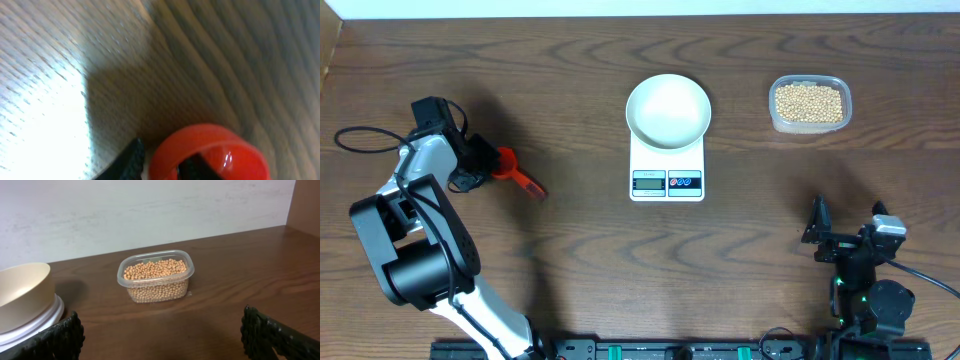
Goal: Scoop item into bowl and weigh 50g on scale
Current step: 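Lift the red scoop with the left gripper and carry it toward the scale, then reach the right gripper to the scoop handle beside the left gripper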
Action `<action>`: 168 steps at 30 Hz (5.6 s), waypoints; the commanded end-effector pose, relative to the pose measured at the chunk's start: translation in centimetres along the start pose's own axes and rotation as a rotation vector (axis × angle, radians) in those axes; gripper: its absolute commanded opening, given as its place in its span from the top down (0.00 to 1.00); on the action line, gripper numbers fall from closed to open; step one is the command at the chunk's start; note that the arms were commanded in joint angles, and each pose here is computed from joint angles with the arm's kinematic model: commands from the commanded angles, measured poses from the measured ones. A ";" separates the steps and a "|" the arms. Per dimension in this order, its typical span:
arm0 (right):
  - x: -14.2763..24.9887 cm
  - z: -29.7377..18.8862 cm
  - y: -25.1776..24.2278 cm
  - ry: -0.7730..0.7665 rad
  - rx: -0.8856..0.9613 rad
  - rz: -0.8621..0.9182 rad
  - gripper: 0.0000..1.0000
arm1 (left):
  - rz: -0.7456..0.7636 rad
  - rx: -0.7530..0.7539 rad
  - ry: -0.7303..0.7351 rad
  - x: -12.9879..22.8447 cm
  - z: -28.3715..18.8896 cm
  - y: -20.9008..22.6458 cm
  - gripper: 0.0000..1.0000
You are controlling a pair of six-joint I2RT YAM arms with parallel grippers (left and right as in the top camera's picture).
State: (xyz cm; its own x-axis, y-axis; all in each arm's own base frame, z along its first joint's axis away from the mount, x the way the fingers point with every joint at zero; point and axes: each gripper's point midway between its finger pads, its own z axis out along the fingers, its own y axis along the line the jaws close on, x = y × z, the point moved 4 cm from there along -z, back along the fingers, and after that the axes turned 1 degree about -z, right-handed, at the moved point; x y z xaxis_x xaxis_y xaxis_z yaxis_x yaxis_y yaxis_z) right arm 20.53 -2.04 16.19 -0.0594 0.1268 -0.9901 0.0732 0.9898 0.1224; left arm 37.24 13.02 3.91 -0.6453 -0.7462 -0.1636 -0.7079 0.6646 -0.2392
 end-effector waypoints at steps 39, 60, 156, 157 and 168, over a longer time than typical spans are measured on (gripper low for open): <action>0.1 0.0 0.2 0.001 -0.008 0.014 0.01 | -0.068 0.195 0.109 12.0 -20.2 -1.4 0.93; 0.1 0.0 -0.5 -0.002 0.041 0.026 0.01 | 0.211 0.284 0.150 16.1 -20.0 -7.4 0.93; -4.2 6.1 29.3 0.957 -1.062 0.594 0.70 | -0.017 0.286 0.178 20.2 -17.2 -14.6 0.93; -4.2 6.1 29.3 0.957 -1.062 0.594 0.71 | -0.017 0.286 0.178 20.2 -17.2 -14.6 0.93; -4.1 6.0 29.3 0.961 -1.062 0.594 0.89 | -0.016 0.288 0.183 20.3 -17.2 -14.6 0.93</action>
State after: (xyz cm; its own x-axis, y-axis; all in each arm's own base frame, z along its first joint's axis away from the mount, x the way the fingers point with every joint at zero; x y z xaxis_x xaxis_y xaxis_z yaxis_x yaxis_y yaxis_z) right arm 28.88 25.71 22.68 -0.9102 0.0876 -0.4048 -0.3569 0.3301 0.8739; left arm 29.55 -10.99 20.24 -0.6980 -0.7161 0.0057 -0.6238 0.6041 -0.4960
